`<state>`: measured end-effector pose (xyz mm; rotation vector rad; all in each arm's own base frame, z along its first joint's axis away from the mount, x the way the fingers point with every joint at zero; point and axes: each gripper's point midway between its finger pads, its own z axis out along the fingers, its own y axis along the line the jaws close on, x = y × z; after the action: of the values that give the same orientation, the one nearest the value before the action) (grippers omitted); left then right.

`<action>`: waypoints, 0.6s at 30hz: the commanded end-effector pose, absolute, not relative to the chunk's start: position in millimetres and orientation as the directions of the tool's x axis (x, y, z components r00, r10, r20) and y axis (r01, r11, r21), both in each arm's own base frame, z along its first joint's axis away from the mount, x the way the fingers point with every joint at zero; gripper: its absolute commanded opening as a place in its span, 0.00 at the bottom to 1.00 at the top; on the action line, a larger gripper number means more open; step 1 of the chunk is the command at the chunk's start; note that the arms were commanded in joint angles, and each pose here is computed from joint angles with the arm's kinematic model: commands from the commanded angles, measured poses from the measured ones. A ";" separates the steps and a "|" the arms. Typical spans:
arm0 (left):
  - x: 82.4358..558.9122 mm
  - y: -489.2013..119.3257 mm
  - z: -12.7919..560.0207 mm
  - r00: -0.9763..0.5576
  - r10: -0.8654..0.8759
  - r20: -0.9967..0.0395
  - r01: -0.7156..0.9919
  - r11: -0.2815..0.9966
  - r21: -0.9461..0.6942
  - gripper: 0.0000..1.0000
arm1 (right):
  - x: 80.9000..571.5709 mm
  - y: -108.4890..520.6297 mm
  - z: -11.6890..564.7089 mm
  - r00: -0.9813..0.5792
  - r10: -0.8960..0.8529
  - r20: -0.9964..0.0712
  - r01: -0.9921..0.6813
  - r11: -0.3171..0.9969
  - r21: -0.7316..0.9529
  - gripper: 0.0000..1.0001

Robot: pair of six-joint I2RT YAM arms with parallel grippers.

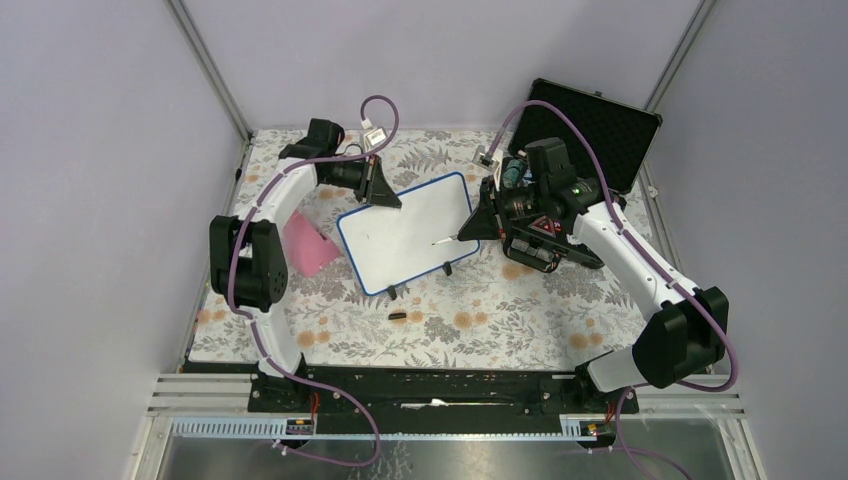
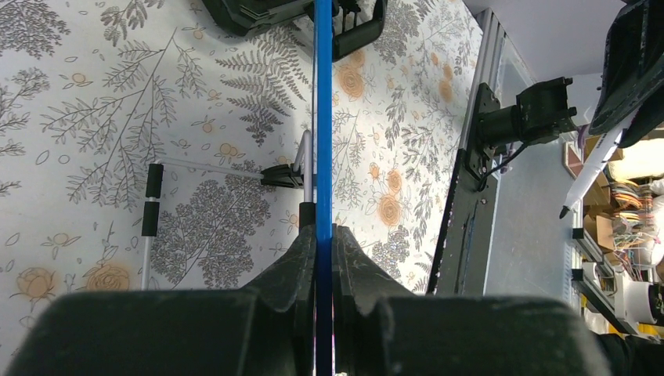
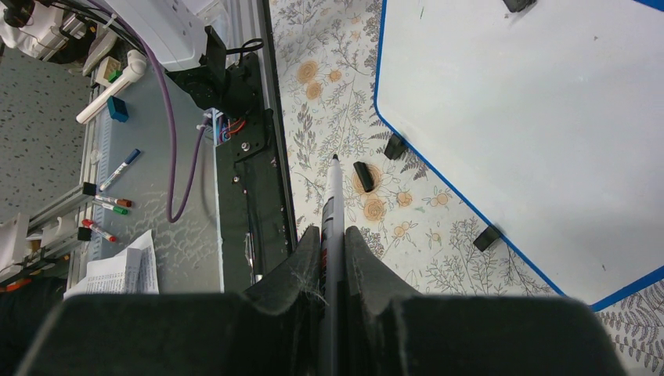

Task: Write a sentence on the whiteboard

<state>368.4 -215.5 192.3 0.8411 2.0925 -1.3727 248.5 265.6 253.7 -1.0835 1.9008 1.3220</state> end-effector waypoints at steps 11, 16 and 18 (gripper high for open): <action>317.8 -229.0 180.5 -0.802 0.271 -0.532 0.594 0.278 -0.755 0.00 | 240.9 262.2 266.2 -0.476 -0.277 -0.835 -0.880 0.159 0.449 0.00; 311.4 -229.4 178.2 -0.799 0.281 -0.532 0.598 0.277 -0.752 0.00 | 241.2 262.4 265.8 -0.477 -0.278 -0.834 -0.879 0.158 0.450 0.00; 310.6 -229.6 178.6 -0.798 0.282 -0.532 0.599 0.278 -0.751 0.00 | 240.9 262.7 265.6 -0.478 -0.278 -0.833 -0.878 0.156 0.452 0.00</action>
<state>352.0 -223.6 191.9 0.8587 2.0967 -1.4008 247.5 265.2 254.0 -1.0837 1.8997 1.3216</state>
